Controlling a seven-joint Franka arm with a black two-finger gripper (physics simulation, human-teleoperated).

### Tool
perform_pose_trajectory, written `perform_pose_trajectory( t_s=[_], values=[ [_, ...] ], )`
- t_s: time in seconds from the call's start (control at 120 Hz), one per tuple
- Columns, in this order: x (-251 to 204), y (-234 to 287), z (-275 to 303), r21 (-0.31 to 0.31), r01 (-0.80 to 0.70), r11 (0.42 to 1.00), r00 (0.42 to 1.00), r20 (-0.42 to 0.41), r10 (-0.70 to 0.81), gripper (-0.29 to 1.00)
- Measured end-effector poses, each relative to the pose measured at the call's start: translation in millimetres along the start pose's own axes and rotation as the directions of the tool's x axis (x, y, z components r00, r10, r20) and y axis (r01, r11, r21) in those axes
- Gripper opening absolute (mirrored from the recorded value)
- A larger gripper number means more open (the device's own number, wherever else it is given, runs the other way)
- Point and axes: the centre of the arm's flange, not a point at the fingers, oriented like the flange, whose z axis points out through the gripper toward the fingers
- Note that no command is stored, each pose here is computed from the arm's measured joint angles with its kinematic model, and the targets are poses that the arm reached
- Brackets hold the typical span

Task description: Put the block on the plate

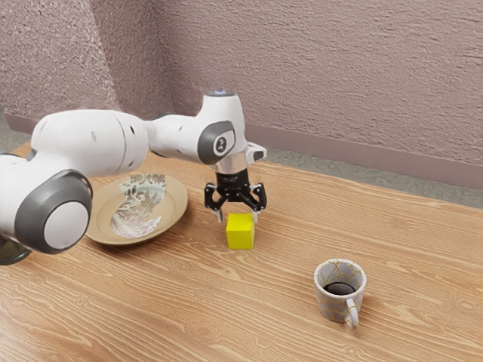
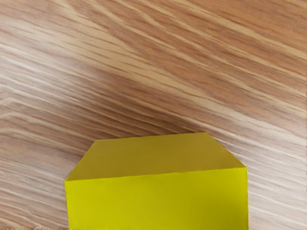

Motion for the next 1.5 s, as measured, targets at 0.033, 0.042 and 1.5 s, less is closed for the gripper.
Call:
perform_pose_trajectory(
  t_s=[0.033, 0.042, 1.5],
  values=[
    [-1.0, 1.3, 3.5, 0.000, 0.011, 1.000, 1.000, 0.001, -0.011, 0.69],
    [-1.2, 1.7, 4.1, -0.001, 0.013, 1.000, 1.000, 0.000, -0.013, 0.69],
    [20.5, -258.1, -48.0, 0.055, 0.514, 0.856, 0.858, -0.035, -0.513, 0.38]
  ],
)
